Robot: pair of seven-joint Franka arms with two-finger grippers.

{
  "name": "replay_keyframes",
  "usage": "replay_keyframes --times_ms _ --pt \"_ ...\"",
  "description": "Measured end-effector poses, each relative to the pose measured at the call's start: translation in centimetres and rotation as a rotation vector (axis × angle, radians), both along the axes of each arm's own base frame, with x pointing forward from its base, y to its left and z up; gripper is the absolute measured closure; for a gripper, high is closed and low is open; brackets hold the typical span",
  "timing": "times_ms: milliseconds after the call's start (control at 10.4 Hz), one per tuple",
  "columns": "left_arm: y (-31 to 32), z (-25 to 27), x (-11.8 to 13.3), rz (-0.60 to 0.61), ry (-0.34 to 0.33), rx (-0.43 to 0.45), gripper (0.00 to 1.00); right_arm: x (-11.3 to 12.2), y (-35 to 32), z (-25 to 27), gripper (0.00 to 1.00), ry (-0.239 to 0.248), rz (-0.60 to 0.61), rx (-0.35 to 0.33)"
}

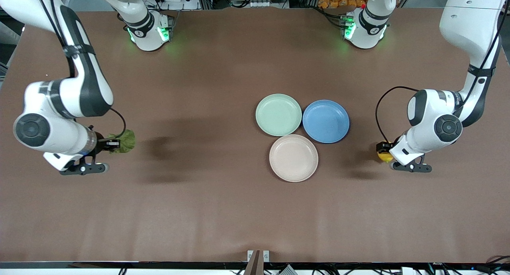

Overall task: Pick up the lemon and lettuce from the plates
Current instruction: 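Carry the lemon beside the plates while the right gripper carries lettuce away, then release the lemon and lettuce onto the table and raise both grippers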

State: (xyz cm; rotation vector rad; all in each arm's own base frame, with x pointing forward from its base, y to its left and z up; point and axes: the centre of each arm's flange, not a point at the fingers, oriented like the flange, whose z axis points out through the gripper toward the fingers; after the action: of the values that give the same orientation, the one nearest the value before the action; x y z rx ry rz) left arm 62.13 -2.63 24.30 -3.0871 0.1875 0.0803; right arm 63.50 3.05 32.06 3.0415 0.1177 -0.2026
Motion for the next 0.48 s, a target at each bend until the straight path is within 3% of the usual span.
replay_keyframes --times_ms 384,480 --pt "-2.1 3.1 0.9 0.059 -0.061 -0.008 0.00 -2.0 -1.0 -7.0 0.91 -0.027 -0.049 0.058" --pt "-3.7 4.1 0.8 0.084 -0.078 -0.017 0.00 -1.8 -1.3 -6.9 0.80 -0.033 -0.055 0.057"
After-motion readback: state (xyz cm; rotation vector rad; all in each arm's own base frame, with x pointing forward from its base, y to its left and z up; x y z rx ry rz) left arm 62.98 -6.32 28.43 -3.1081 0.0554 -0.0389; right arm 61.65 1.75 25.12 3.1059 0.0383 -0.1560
